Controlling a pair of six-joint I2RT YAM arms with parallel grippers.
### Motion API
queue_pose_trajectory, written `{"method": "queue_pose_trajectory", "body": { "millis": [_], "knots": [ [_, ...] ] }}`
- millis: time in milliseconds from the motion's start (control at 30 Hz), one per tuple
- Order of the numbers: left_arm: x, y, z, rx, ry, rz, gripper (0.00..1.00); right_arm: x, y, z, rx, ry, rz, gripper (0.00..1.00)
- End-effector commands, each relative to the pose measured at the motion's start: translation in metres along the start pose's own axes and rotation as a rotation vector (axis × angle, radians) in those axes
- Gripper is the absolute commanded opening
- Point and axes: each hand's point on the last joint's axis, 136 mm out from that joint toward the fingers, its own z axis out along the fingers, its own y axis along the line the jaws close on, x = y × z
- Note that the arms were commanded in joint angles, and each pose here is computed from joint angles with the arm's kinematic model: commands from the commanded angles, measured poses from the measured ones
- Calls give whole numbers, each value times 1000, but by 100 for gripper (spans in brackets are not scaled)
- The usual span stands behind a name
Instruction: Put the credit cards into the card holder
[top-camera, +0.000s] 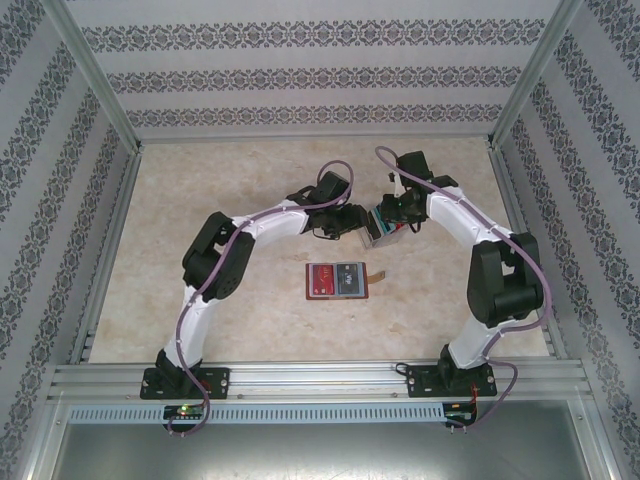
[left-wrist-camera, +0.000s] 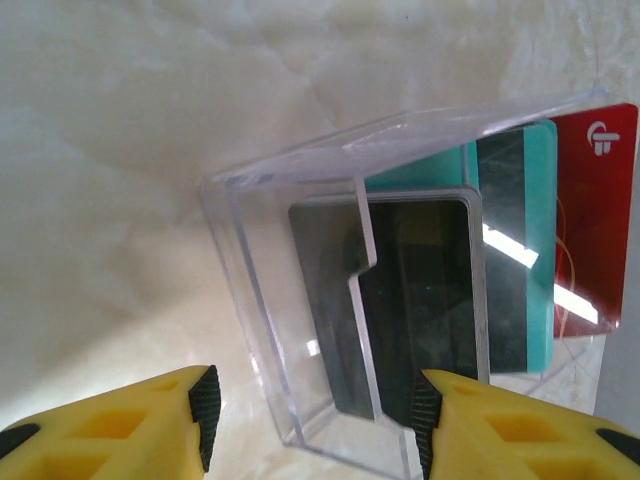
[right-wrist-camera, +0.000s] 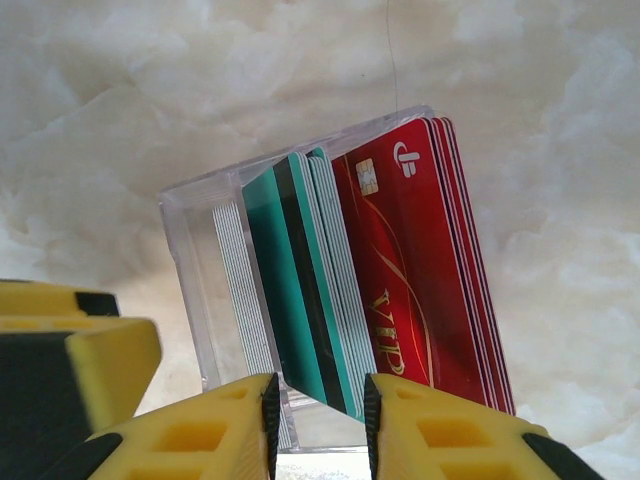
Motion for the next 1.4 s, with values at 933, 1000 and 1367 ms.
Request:
{"method": "queue_pose_trajectory", "body": {
  "millis": [933, 1000, 1367],
  "knots": [
    [14, 70, -31, -192, 36, -8, 36, 15, 49, 21, 54, 103, -224, 32],
    [17, 71, -32, -184, 36, -18, 36, 17, 60, 22, 32, 109, -220, 32],
    [16, 63, -34, -131, 17, -35, 36, 19, 79, 37, 27, 115, -197, 33]
  ]
}}
